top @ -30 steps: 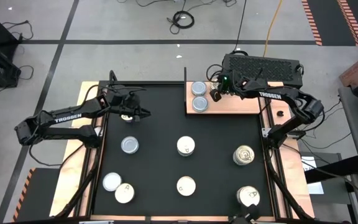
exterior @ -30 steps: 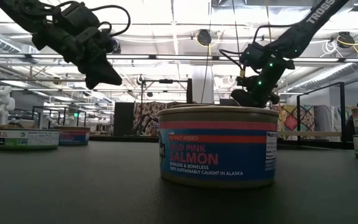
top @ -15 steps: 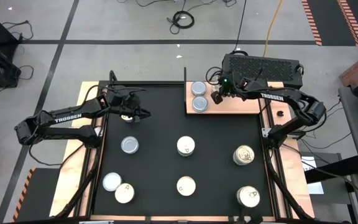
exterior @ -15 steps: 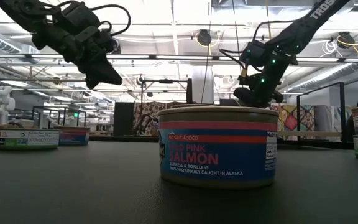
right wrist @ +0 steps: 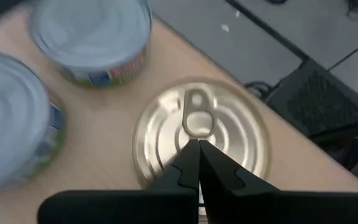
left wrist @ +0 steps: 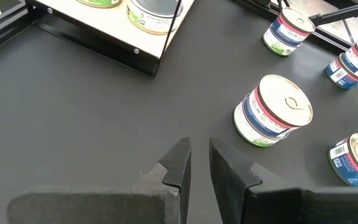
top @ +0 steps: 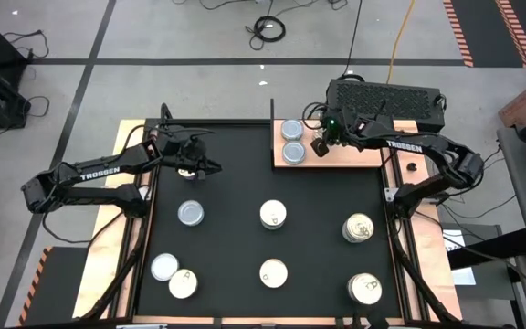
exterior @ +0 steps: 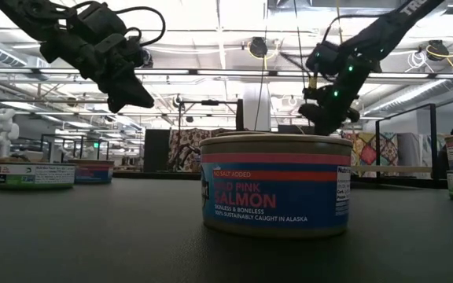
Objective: Stack canned seafood by type on shelf
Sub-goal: Put the blue pink tuna can on the shelf
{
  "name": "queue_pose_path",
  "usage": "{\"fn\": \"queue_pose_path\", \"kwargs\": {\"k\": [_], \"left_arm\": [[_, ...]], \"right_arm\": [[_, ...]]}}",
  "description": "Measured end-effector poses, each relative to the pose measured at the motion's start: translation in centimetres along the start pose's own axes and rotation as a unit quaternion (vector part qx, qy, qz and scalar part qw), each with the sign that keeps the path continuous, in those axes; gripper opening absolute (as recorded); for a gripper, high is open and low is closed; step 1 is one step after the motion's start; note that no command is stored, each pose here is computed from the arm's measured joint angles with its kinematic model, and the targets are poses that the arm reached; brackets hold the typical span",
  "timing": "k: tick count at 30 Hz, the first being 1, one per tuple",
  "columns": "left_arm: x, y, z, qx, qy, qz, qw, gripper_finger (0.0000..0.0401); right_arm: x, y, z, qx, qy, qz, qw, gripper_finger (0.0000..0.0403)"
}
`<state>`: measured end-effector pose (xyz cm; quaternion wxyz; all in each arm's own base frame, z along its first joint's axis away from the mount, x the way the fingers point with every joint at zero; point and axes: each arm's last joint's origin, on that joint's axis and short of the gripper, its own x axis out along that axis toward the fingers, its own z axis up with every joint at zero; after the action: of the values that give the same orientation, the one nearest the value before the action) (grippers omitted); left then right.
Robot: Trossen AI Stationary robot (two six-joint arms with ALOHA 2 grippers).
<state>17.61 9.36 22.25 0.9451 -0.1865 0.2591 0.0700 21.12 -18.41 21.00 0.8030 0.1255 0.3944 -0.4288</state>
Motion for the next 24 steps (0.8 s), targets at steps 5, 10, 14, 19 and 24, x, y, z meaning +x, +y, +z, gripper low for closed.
{"fn": "queue_pose_path", "kwargs": {"k": [5,10,14,19,24], "left_arm": [[0.0,0.0,0.0,-0.001,0.000,0.000,1.000,0.0058],[0.0,0.0,0.0,-0.001,0.000,0.000,1.000,0.0058],[0.0,0.0,0.0,-0.013,0.001,-0.003,1.000,0.0058],[0.0,0.0,0.0,-0.013,0.002,-0.006,1.000,0.0058],[0.0,-0.5,-0.1,0.000,0.011,-0.084,0.996,0.0059]], "right_arm": [[-1.3,0.0,0.5,-0.008,-0.032,0.005,0.999,0.0000],[-2.6,0.1,1.2,-0.011,-0.069,0.011,0.998,0.0000],[-3.6,0.8,1.3,-0.020,-0.085,0.037,0.995,0.0000],[-4.7,2.9,1.1,-0.044,-0.094,0.115,0.988,0.0000],[-5.9,6.0,0.3,-0.075,-0.093,0.164,0.979,0.0000]]}}
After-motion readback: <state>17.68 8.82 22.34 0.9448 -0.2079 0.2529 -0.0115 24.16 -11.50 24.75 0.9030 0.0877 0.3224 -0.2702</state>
